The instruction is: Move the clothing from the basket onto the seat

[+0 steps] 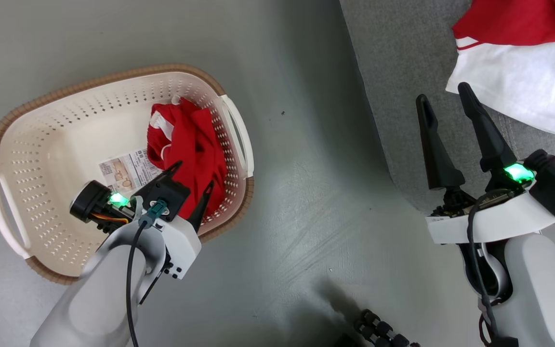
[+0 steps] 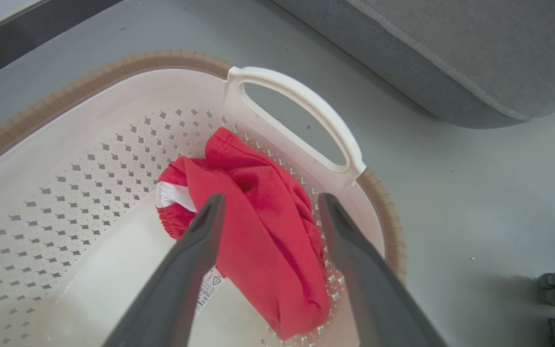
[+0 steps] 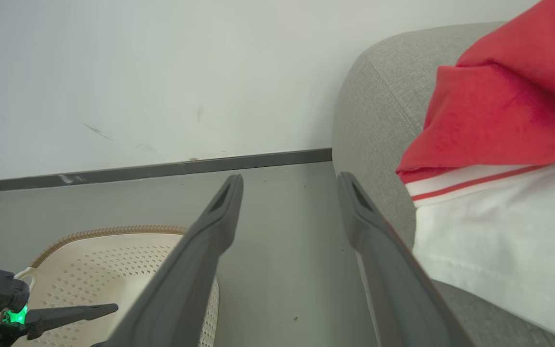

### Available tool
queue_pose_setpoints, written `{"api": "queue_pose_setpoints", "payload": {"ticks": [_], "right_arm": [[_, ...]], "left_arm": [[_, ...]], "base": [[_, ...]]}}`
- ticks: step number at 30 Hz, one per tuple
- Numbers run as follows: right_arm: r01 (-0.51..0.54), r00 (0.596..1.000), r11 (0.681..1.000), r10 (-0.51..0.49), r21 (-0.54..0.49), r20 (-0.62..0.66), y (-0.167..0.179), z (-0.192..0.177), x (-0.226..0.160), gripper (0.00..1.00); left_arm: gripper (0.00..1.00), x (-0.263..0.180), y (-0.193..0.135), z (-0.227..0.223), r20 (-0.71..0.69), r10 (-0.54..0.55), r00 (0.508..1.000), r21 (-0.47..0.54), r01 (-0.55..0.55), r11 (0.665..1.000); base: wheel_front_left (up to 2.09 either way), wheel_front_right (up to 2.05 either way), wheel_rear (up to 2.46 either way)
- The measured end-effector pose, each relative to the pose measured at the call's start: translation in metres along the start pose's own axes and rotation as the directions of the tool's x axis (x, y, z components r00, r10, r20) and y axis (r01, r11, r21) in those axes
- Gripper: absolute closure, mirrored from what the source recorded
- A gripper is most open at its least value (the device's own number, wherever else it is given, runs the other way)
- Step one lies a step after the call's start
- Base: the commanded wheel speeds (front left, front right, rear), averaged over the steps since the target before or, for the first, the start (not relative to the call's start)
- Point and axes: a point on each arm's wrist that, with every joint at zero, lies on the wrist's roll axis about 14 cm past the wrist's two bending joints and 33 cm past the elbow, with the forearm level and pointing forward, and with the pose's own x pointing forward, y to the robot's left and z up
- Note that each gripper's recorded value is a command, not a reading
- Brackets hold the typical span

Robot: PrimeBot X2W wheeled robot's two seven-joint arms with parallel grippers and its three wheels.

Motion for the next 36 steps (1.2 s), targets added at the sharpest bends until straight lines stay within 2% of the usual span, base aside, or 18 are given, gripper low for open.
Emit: {"api": "queue_pose_setpoints", "payload": {"ticks": [11,20,26,27,28,29,30,36], "right_arm": [[0.006,1.0,1.0,-0.007,-0.009,-0.009,-0.006,-0.008,0.013,0.0],[0.008,1.0,1.0,-0.008,-0.01,-0.013,-0.008,-0.012,0.02,0.0],[0.01,1.0,1.0,-0.01,-0.016,-0.014,-0.01,-0.015,0.024,0.0],[0.008,1.0,1.0,-0.009,-0.015,-0.012,-0.009,-0.014,0.024,0.0],[0.006,1.0,1.0,-0.006,-0.015,-0.009,-0.009,-0.013,0.026,0.0],[0.004,1.0,1.0,-0.004,-0.014,-0.003,-0.008,-0.012,0.027,0.0],[0.002,1.0,1.0,-0.002,-0.013,0.003,-0.008,-0.01,0.029,0.0],[0.005,1.0,1.0,-0.005,-0.012,0.015,-0.009,-0.006,0.03,0.0]], "left_arm": [[0.0,0.017,-0.002,-0.025,-0.03,-0.01,0.999,-0.048,0.009,0.999],[0.0,0.024,0.026,-0.046,-0.077,0.071,0.994,-0.057,-0.076,0.995],[0.0,0.027,0.03,-0.054,-0.098,0.086,0.991,-0.058,-0.092,0.994],[0.24,0.027,0.03,-0.055,-0.103,0.087,0.991,-0.058,-0.093,0.994],[0.55,0.027,0.03,-0.057,-0.109,0.087,0.99,-0.057,-0.093,0.994],[0.91,0.026,0.03,-0.059,-0.114,0.087,0.99,-0.056,-0.094,0.994],[1.0,0.026,0.03,-0.059,-0.116,0.086,0.99,-0.056,-0.093,0.994],[1.0,0.026,0.022,-0.052,-0.1,0.065,0.993,-0.055,-0.071,0.996]], "base": [[0.0,0.0,0.0],[0.0,0.0,0.0],[0.0,0.0,0.0],[0.0,0.0,0.0],[0.0,0.0,0.0],[0.0,0.0,0.0],[0.0,0.0,0.0],[0.0,0.0,0.0]]}}
